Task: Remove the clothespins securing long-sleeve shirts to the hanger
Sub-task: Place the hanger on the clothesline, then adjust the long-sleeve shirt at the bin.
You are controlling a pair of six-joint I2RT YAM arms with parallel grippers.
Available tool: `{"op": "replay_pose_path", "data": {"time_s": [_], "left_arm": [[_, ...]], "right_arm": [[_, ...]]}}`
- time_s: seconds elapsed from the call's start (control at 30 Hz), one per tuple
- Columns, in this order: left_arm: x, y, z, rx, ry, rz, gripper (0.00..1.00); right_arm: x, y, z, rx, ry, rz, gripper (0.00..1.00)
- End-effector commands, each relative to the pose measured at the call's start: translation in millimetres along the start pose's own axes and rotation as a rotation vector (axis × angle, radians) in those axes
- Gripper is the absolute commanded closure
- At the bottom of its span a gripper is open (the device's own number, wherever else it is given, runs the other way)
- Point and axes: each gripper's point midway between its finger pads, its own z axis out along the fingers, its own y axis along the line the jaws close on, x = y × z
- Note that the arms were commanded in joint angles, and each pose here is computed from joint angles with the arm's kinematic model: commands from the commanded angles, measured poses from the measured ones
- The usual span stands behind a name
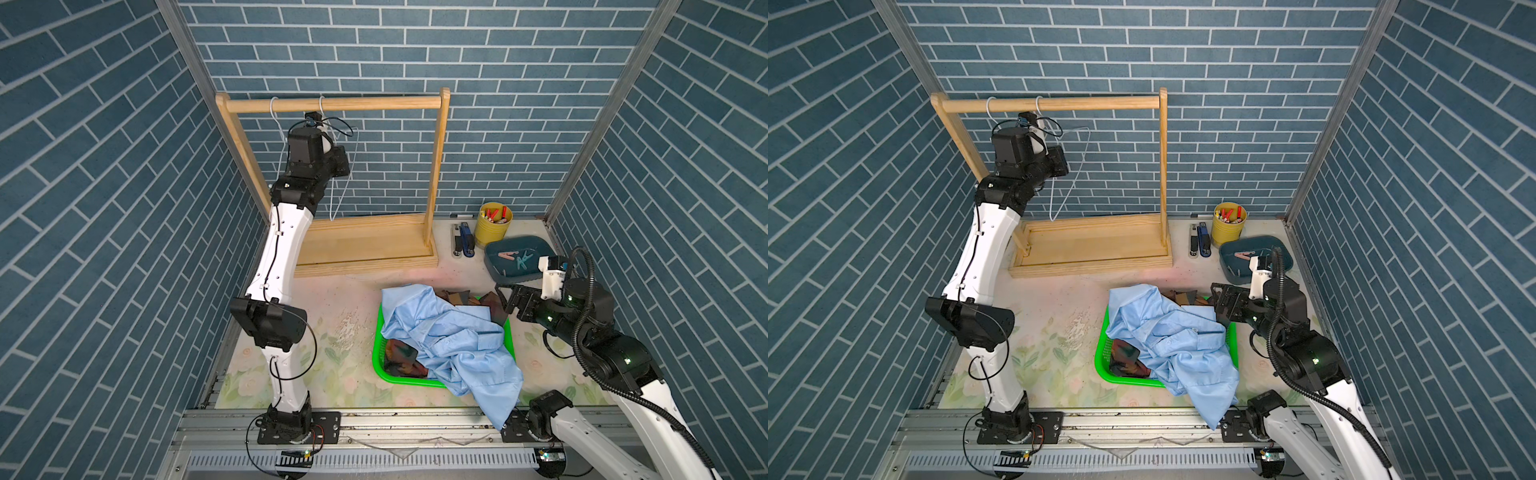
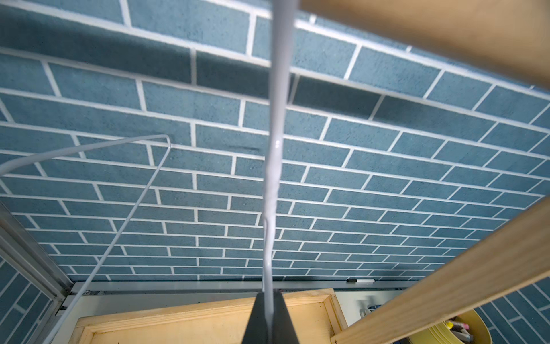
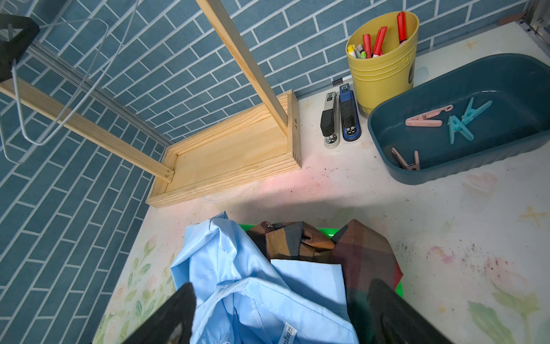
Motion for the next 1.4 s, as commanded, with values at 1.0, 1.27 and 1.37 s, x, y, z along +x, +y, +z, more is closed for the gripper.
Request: {"op": "replay_pose_path", "data": {"time_s": [1.0,1.27,1.37], "left_arm": [[151.3,-168.6,-235.2,0.297,0.280,0.389,0.00],[287.1,-167.6,-204.4,0.296,0.585,0.357,0.00],[307.7,-159.1,-178.8,0.269,0.637,0.300,0.00]], "right_arm": [[112.4,-20.0,-69.1,0.006,0.370,0.256,0.04],[178.5,-27.8,-81.9,-0.006,0.572,0.447,0.10],[202.5,-34.1,-75.9,0.004,0.631,0.524,0.16]]}}
